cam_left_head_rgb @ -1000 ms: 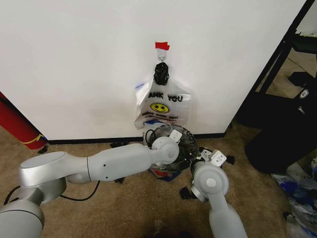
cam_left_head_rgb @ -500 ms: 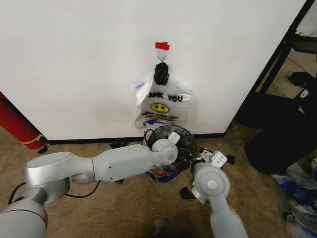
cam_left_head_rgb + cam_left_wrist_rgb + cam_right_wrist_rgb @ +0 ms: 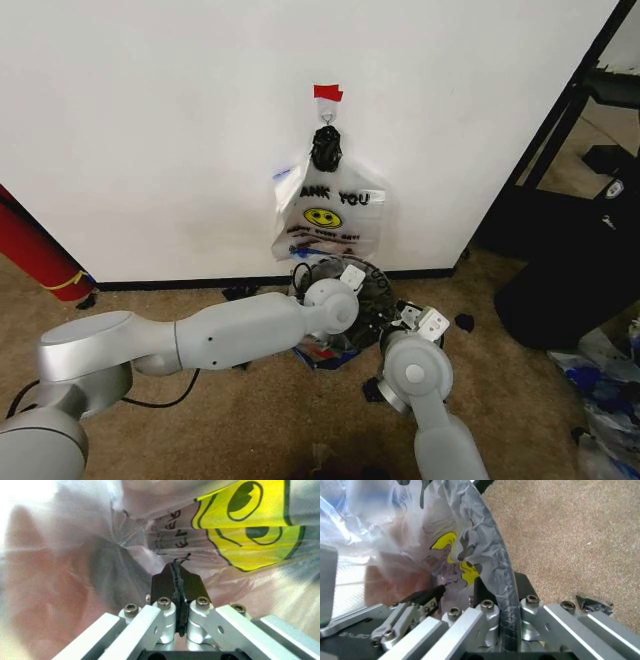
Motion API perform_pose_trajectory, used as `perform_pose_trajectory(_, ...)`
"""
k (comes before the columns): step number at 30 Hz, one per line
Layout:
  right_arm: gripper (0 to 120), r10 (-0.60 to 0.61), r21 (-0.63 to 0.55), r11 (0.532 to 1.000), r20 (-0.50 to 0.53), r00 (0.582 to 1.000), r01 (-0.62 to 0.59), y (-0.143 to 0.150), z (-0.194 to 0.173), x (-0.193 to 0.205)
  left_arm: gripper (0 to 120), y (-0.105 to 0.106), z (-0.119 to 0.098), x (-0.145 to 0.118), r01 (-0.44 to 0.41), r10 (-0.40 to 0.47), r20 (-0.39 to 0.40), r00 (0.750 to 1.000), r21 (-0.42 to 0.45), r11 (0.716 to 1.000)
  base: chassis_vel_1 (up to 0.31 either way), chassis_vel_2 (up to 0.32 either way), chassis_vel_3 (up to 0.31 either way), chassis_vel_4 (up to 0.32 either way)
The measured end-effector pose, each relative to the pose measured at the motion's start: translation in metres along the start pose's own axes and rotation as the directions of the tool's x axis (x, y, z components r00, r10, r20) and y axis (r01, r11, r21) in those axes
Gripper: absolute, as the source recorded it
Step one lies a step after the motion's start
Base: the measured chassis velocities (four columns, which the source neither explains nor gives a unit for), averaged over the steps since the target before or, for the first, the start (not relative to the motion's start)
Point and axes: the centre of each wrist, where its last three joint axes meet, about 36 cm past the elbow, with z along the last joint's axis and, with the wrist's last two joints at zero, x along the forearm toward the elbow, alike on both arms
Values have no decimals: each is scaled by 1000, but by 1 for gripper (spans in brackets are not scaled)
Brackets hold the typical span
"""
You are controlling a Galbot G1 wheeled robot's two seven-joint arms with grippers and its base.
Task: Pick up the garbage bag from the wall and place it over the trash bin.
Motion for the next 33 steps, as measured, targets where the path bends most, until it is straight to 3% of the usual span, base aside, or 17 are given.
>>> perform_pose_trajectory(10,0,-10,28,1000,1,1000,10,-2,7,8,0,-2,-6,-26,39,-38,-35,999,24,999,0,0,0,0)
perform_pose_trajectory(33,0,-43,27,999,-3,999,43,5,9,21,0,-2,14,-67,122,-124,-67,990,-33,992,0,0,0,0)
